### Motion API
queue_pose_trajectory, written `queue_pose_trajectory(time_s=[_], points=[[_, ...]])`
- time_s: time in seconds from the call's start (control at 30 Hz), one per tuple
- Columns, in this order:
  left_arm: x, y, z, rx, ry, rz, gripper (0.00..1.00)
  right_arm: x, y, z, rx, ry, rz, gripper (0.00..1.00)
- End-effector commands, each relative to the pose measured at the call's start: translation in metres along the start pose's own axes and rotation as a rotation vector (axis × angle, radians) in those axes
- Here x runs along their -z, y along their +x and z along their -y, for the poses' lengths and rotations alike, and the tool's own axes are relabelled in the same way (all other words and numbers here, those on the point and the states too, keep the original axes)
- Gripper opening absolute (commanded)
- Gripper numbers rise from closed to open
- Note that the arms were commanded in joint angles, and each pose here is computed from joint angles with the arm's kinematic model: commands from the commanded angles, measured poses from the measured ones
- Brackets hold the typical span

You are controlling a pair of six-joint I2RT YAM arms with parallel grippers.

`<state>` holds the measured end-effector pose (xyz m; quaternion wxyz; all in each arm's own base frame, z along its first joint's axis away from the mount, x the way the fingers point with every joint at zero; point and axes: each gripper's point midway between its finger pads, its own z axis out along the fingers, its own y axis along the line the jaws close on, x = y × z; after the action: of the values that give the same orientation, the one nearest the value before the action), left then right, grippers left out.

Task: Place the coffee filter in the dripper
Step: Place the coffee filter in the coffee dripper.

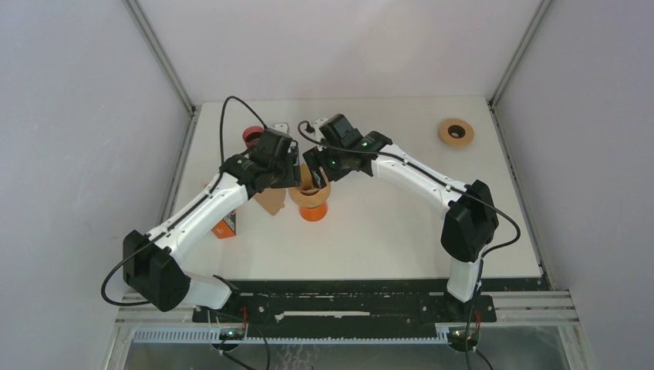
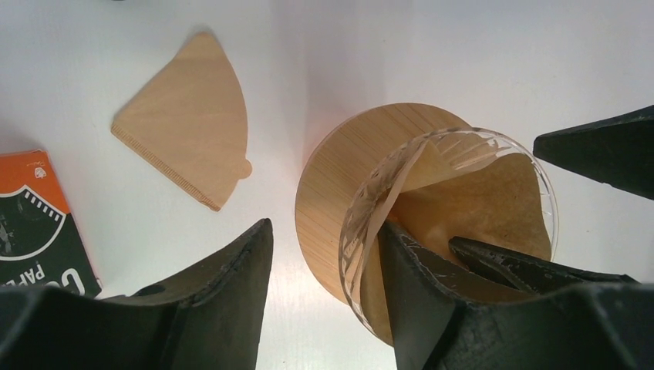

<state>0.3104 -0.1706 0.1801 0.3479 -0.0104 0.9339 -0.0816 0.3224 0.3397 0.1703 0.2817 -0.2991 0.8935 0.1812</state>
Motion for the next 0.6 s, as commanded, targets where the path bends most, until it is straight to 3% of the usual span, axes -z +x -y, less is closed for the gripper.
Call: queue_pose_trajectory(time_s=[0.0,0.27,0.57], points=[[0.008,-0.028,0.013,0.024,0.053,0.081,0.59,0.01,-0.012,-0.003,0.018,0.004,0.024,0.77],[0.004,-0.036,0.017,0.018,0.062,0.09,0.63,0.009,-0.012,-0.003,0.018,0.002,0.02,0.77],[-0.008,-0.02,-0.006,0.048,-0.006,0.045,0.58,0.007,-0.01,-0.003,0.017,0.002,0.013,0.77]])
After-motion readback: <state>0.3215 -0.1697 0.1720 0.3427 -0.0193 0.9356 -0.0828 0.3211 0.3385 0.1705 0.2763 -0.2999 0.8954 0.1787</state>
